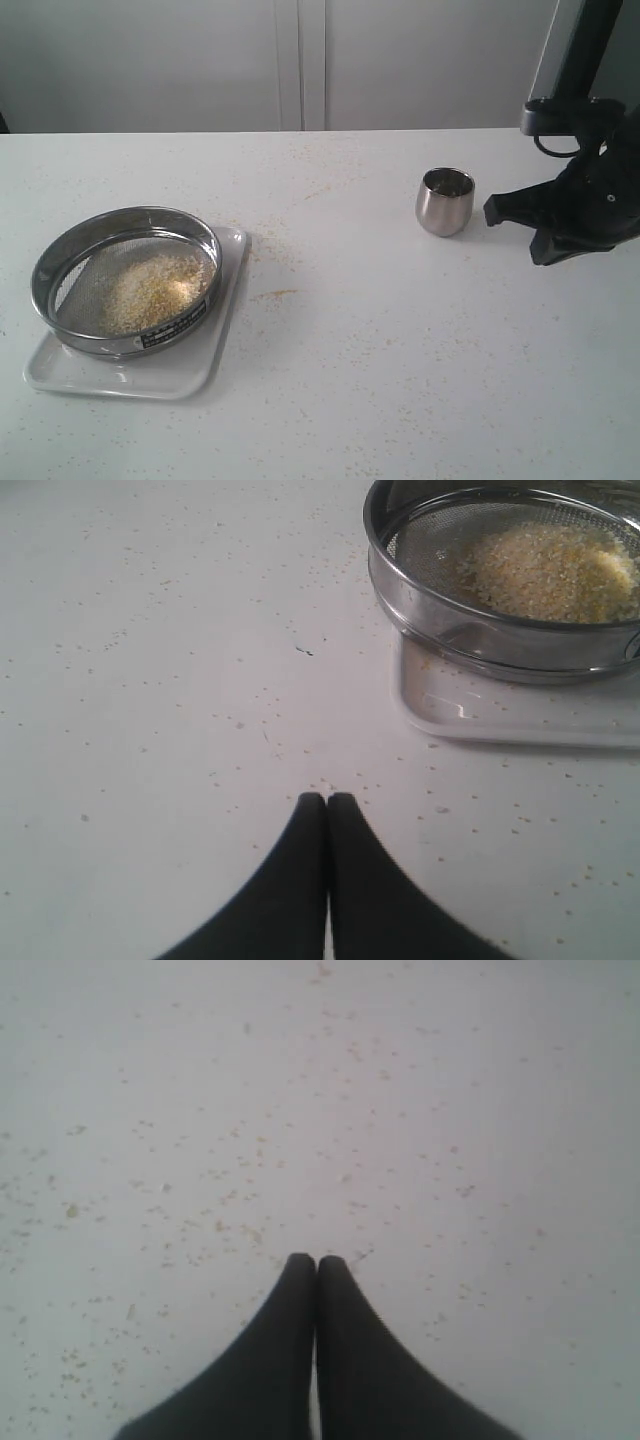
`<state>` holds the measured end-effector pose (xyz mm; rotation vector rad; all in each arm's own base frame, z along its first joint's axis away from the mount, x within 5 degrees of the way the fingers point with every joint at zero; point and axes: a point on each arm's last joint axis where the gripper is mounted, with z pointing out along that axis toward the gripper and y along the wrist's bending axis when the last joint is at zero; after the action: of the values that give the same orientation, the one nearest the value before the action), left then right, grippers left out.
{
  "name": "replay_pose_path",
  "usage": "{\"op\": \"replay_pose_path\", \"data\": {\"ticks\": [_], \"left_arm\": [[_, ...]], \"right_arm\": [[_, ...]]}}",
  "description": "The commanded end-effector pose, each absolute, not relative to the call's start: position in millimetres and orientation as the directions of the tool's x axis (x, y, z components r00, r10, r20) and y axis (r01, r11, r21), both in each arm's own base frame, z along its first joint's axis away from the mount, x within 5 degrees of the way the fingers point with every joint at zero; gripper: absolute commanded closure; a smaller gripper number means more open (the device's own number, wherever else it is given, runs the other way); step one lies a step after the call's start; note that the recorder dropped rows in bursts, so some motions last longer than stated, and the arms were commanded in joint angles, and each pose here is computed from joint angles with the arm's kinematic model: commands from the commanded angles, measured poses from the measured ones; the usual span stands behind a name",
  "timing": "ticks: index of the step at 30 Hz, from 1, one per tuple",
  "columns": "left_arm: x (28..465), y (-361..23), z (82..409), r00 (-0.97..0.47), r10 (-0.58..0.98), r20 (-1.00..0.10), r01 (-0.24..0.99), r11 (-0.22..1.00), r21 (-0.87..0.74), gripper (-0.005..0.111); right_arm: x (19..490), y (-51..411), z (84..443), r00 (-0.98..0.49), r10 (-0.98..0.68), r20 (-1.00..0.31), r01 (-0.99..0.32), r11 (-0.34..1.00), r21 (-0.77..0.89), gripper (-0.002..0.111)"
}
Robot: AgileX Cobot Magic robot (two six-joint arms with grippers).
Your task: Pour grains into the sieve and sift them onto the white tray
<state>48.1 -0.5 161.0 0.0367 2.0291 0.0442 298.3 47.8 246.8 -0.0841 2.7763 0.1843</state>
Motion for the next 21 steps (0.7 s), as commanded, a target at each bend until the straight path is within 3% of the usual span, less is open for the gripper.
{"op": "replay_pose_path", "data": {"ticks": [1, 9, 21], "left_arm": [[47, -1, 157, -0.459, 0.037, -0.888, 0.005, 0.999, 0.038, 0.107], [47, -1, 157, -0.459, 0.037, -0.888, 0.005, 0.999, 0.038, 0.107], [47, -1, 157, -0.459, 0.037, -0.888, 0.005, 0.999, 0.038, 0.107]], "right_arm": [[291, 50, 256, -0.925, -0.085, -0.369, -0.142, 0.981, 0.132, 0.108], [267, 33, 282, -0.880, -0.030, -0.474, -0.101, 0.987, 0.125, 0.108], [240, 8, 283, -0.858, 0.047, -0.511, -0.012, 0.994, 0.113, 0.108]]}}
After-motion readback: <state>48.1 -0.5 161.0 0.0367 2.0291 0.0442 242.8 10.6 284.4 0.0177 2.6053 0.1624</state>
